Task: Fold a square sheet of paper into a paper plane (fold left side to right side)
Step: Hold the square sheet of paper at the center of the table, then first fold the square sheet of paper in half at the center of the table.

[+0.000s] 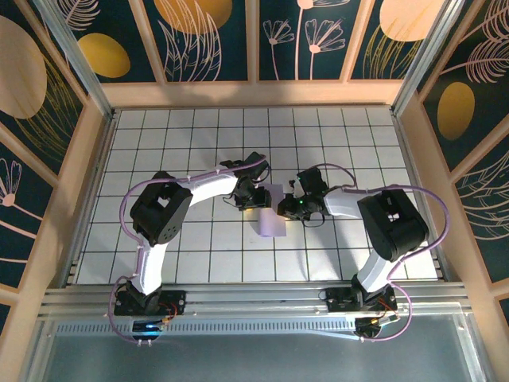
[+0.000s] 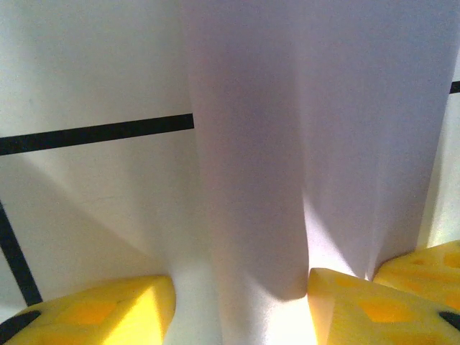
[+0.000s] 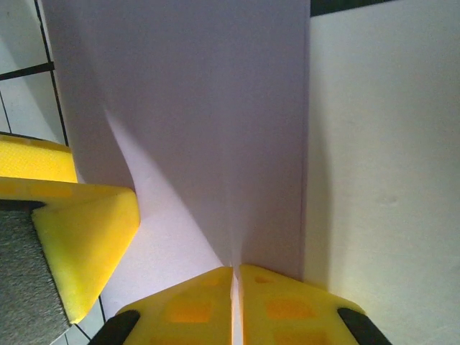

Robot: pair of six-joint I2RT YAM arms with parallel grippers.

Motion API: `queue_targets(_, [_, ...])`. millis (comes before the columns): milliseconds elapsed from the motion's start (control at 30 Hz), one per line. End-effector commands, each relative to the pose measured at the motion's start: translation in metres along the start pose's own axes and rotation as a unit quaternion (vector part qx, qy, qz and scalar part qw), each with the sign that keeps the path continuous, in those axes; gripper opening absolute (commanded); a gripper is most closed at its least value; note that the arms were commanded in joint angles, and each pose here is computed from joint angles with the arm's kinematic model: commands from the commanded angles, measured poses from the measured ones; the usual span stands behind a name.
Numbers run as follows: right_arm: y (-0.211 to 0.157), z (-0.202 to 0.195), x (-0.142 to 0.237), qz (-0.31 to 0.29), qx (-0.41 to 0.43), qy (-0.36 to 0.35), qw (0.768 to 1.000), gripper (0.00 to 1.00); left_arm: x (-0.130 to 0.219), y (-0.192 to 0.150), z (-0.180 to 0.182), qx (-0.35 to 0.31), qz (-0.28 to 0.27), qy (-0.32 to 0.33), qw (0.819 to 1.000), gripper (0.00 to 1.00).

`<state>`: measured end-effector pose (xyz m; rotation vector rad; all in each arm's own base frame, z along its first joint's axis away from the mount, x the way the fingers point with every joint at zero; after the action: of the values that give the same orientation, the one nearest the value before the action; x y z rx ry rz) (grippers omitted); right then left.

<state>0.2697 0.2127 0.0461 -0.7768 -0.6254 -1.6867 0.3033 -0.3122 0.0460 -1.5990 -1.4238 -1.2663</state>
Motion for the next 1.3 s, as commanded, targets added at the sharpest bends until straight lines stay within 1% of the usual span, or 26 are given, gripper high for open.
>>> queue_targets(0, [-0.006, -0.02, -0.007, 0.01, -0.016, -0.052, 0.998, 0.11, -0.067, -0.035, 0.015, 0.046, 0.076, 0.003, 0.996, 0.55])
queue_targets(133, [-0.01, -0.033, -0.01, 0.015, -0.022, -0.079, 0.997, 0.1, -0.056, -0.029, 0.013, 0.04, 0.055, -0.002, 0.998, 0.57])
queue_targets(267, [-0.013, -0.042, -0.011, 0.017, -0.025, -0.095, 0.995, 0.09, -0.025, -0.012, 0.011, 0.037, 0.01, -0.019, 0.999, 0.59])
queue_targets(367, [-0.014, -0.045, -0.011, 0.018, -0.024, -0.105, 0.994, 0.08, 0.009, 0.004, 0.013, 0.03, -0.039, -0.023, 0.999, 0.62])
queue_targets(433, [-0.014, -0.046, -0.012, 0.02, -0.023, -0.107, 0.994, 0.07, 0.033, 0.017, 0.01, 0.017, -0.088, -0.046, 0.995, 0.65])
queue_targets(500, [-0.015, -0.047, -0.013, 0.022, -0.024, -0.108, 0.994, 0.06, 0.057, 0.027, 0.003, -0.003, -0.145, -0.08, 0.986, 0.65])
queue_targets(567, [-0.015, -0.047, -0.013, 0.023, -0.024, -0.109, 0.994, 0.05, 0.069, 0.029, -0.006, -0.024, -0.167, -0.116, 0.979, 0.64])
queue_targets(633, [-0.014, -0.048, -0.013, 0.021, -0.024, -0.11, 0.993, 0.05, 0.072, 0.025, -0.012, -0.04, -0.168, -0.147, 0.974, 0.62])
queue_targets(700, [-0.015, -0.049, -0.013, 0.021, -0.025, -0.114, 0.993, 0.05, 0.069, 0.017, -0.018, -0.051, -0.161, -0.179, 0.969, 0.55])
queue_targets(733, [-0.015, -0.05, -0.013, 0.021, -0.024, -0.116, 0.993, 0.05, 0.068, 0.014, -0.019, -0.052, -0.158, -0.192, 0.967, 0.52])
queue_targets(800, [-0.014, -0.05, -0.013, 0.022, -0.024, -0.117, 0.993, 0.05, 0.065, 0.006, -0.024, -0.057, -0.149, -0.229, 0.96, 0.38])
queue_targets(867, [-0.015, -0.051, -0.014, 0.023, -0.024, -0.117, 0.993, 0.05, 0.062, 0.0, -0.027, -0.057, -0.142, -0.258, 0.954, 0.28])
queue_targets(933, [-0.015, -0.051, -0.013, 0.021, -0.024, -0.117, 0.993, 0.05, 0.059, -0.004, -0.029, -0.057, -0.136, -0.275, 0.95, 0.22])
queue_targets(1100, [-0.014, -0.051, -0.014, 0.021, -0.023, -0.12, 0.992, 0.05, 0.041, -0.014, -0.028, -0.056, -0.104, -0.297, 0.948, 0.13])
queue_targets(1267, [-0.014, -0.052, -0.013, 0.022, -0.023, -0.126, 0.992, 0.05, 0.023, -0.019, -0.014, -0.047, -0.09, -0.261, 0.96, 0.12])
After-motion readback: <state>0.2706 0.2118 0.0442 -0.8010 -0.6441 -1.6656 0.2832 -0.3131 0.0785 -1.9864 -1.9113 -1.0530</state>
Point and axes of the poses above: each hand's point on the last joint's axis, 136 mm out from that joint toward the fingers, its own x axis back along the fingers, its own z axis along the line the jaws close on, y = z × x, the point moved 4 cm from there along x, back along the fingers, and after that the axes turned 12 degrees about -x, right-handed, at the moved point
